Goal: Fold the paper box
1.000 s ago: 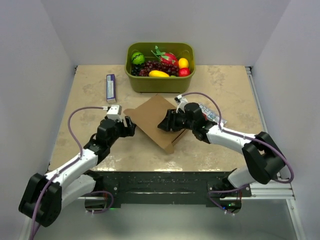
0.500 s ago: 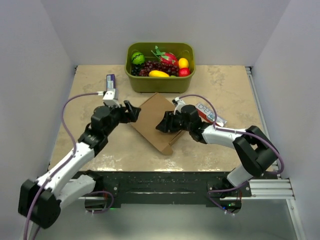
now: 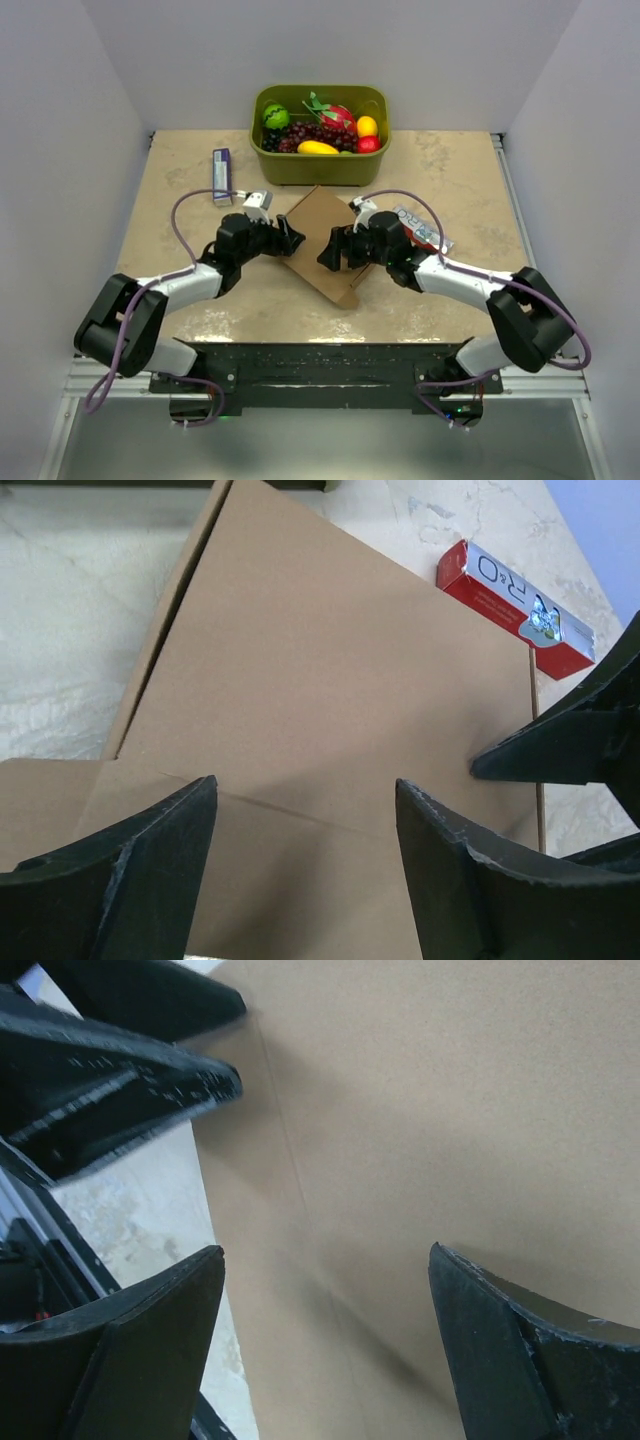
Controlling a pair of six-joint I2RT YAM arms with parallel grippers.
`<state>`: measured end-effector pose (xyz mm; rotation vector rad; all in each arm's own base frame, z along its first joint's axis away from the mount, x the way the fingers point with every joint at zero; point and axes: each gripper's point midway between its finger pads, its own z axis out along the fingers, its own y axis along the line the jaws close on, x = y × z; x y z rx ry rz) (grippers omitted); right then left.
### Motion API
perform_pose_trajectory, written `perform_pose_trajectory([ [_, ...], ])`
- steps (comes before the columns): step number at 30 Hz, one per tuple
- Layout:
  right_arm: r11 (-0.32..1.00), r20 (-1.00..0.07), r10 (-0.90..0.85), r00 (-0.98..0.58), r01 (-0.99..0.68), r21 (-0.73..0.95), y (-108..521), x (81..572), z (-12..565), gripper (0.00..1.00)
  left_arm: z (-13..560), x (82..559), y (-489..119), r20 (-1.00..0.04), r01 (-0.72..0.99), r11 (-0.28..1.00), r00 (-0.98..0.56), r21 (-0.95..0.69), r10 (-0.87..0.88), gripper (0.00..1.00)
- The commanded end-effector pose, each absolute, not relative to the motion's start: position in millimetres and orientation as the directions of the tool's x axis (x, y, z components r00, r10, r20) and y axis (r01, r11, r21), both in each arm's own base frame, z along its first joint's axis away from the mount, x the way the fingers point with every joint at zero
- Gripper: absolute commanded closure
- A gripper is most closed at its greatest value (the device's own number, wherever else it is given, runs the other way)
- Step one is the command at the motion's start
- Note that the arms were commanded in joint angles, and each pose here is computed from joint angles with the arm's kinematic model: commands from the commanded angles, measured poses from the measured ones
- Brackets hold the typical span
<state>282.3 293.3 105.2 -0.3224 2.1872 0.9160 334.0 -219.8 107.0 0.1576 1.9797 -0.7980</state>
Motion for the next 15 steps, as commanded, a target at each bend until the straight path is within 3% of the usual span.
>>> perform_pose_trajectory([
  [1,0.706,-0.805,-0.053,-0.591,-0.592,0.389,289.5,283.7,134.8,0.13,174.3,347.1,-214.1,-0.91,0.48,0.791,-0.347,-0.379,-0.226,0.22],
  [8,0.811,-0.873,-0.128,-0.471,-0.556,0.181,267.0,317.8,168.5,0.05,215.3,335.1,-198.1,-0.924,0.457,0.815,-0.302,-0.357,-0.236,0.18],
  [11,0.817,-0.854,-0.203,-0.48,-0.564,0.122,270.9,334.5,158.8,0.03,199.8,320.3,-208.6,-0.888,0.482,0.764,-0.378,-0.43,-0.261,0.18],
  [15,0.809,-0.839,-0.215,-0.5,-0.572,0.134,271.9,365.0,148.2,0.02,163.1,307.7,-222.7,-0.834,0.494,0.696,-0.468,-0.521,-0.292,0.27],
])
